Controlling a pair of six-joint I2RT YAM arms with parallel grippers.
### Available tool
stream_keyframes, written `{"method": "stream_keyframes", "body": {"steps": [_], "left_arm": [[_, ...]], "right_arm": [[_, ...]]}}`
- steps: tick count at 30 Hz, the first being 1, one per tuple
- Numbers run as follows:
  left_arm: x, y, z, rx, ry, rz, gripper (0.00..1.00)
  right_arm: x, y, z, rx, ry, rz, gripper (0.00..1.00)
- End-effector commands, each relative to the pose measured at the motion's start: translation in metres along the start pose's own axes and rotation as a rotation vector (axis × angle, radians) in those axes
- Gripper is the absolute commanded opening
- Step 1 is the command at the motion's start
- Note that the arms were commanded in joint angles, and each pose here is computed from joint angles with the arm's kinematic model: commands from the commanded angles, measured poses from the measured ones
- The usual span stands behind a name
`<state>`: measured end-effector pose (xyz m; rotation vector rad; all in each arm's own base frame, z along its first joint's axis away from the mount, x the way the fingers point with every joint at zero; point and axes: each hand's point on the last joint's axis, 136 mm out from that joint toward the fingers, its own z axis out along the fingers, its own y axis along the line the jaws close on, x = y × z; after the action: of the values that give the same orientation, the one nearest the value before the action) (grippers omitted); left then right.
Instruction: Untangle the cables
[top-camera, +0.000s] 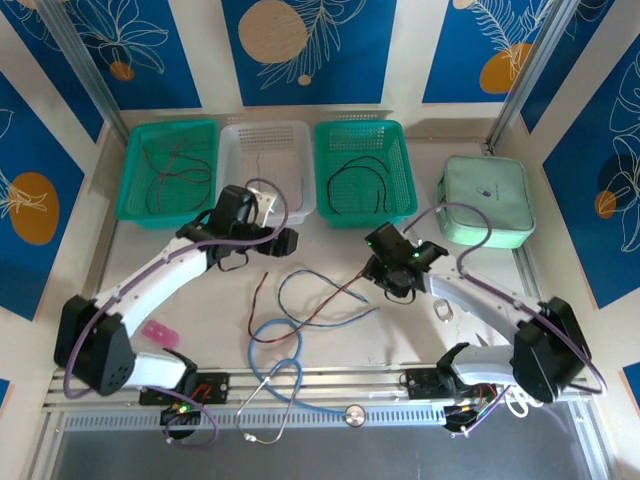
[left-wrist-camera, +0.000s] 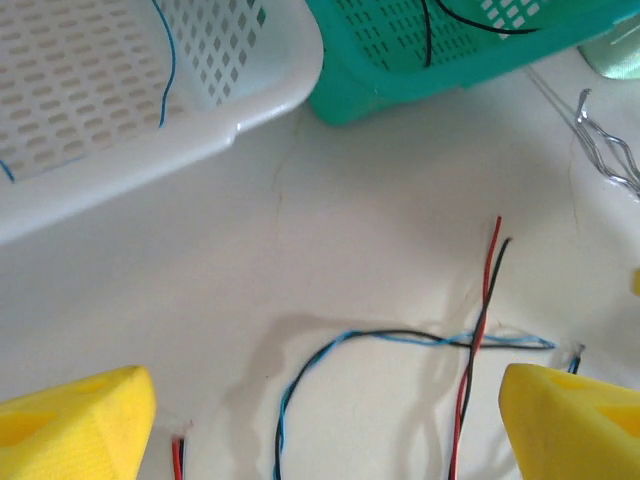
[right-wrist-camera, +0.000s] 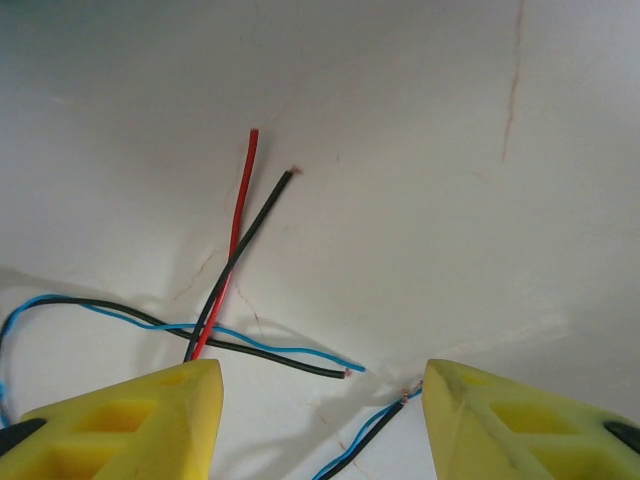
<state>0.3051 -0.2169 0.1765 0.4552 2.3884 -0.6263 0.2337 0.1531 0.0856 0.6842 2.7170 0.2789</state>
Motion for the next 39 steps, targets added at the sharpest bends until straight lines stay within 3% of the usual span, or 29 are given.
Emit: {"method": "stream_keyframes", "body": {"steps": [1,9,15,23,39], "left_arm": [[0.016,-0.006,-0.019,0.03,-0.023,-0.045,0.87],[0.069,0.003,-0.007,-0.001,-0.089,-0.304,0.73],[0.095,-0.006,0.001,-0.005,-0.013,-0.266,0.73],[0.1,-0.004,0.0,-0.018,-0.005,-0.262,0.73],[0.089,-0.005,-0.005,-0.03,-0.029,-0.242,0.73]], "right_arm": [[-0.005,0.009,0.004,0.015,-0.032,0.043,0.54],[-0.014,0.019,0.026,0.072,-0.055,0.106,0.44],[-0.016,0.012,0.038,0.159,-0.061,0.17,0.37],[-0.018,0.012,0.055,0.198,-0.054,0.186,0.25],[-0.028,0.029,0.073,0.143,-0.038,0.16,0.23]]}}
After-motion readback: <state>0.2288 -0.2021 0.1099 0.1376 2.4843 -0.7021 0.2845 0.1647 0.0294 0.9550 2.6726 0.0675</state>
